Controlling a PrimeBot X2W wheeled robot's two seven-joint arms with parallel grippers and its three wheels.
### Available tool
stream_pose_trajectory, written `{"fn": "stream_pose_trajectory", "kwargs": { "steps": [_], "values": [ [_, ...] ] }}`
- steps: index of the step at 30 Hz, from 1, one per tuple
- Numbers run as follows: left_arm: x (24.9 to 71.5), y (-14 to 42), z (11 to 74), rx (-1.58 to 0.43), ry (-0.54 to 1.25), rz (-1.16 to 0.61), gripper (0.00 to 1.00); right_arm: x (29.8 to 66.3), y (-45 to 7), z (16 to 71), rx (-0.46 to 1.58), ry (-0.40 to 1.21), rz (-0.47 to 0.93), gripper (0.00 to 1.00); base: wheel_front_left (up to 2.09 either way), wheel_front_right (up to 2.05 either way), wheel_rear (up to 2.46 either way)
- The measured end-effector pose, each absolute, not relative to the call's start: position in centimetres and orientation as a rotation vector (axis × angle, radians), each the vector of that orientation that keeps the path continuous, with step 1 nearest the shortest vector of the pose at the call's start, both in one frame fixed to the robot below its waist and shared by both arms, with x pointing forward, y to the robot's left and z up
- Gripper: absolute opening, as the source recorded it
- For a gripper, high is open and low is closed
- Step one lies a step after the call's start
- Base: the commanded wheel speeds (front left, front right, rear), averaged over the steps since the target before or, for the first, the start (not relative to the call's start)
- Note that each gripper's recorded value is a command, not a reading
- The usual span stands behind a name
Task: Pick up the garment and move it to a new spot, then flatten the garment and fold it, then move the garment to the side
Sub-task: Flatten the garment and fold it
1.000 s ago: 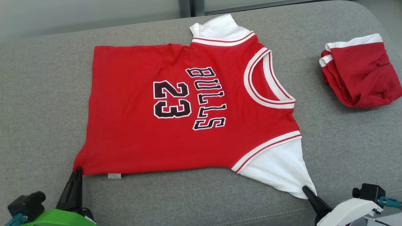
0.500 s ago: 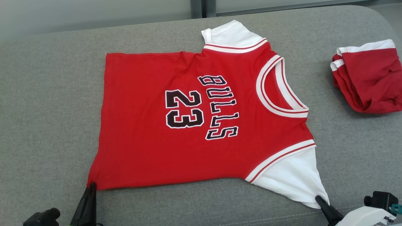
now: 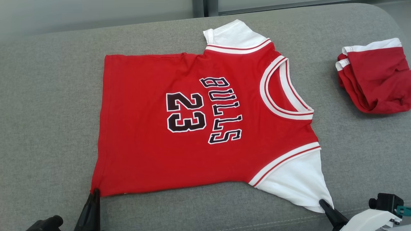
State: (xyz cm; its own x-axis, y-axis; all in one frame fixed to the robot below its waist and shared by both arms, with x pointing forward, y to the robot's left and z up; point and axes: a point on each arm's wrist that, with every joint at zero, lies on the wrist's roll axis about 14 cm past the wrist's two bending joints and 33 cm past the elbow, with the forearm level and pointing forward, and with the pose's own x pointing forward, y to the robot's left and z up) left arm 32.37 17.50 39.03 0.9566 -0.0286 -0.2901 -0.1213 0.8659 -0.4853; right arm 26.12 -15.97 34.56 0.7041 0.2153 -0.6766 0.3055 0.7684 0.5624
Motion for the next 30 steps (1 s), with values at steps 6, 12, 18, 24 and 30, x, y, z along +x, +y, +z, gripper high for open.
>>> {"fn": "stream_pose_trajectory", "kwargs": {
  "steps": [6,12,18,24,30],
  "values": [
    [32.7,17.2,38.8,-0.525,0.302,0.043,0.00,27.1,-15.5,35.7,0.752,0.777,-0.031,0.00,0.00,0.00,0.00],
    [32.4,15.8,37.8,-0.529,0.354,-0.003,0.00,28.9,-15.4,37.9,0.850,0.710,0.013,0.00,0.00,0.00,0.00],
    [32.7,15.8,37.3,-0.566,0.409,-0.006,0.00,31.3,-15.4,40.4,0.888,0.647,0.079,0.00,0.00,0.00,0.00],
    [35.0,16.7,38.7,-0.544,0.398,-0.046,0.00,33.2,-15.7,42.0,0.852,0.622,0.138,0.00,0.00,0.00,0.00],
    [36.2,17.2,39.5,-0.542,0.434,-0.086,0.00,35.2,-16.4,43.6,0.805,0.588,0.171,0.00,0.00,0.00,0.00]
  ]
}}
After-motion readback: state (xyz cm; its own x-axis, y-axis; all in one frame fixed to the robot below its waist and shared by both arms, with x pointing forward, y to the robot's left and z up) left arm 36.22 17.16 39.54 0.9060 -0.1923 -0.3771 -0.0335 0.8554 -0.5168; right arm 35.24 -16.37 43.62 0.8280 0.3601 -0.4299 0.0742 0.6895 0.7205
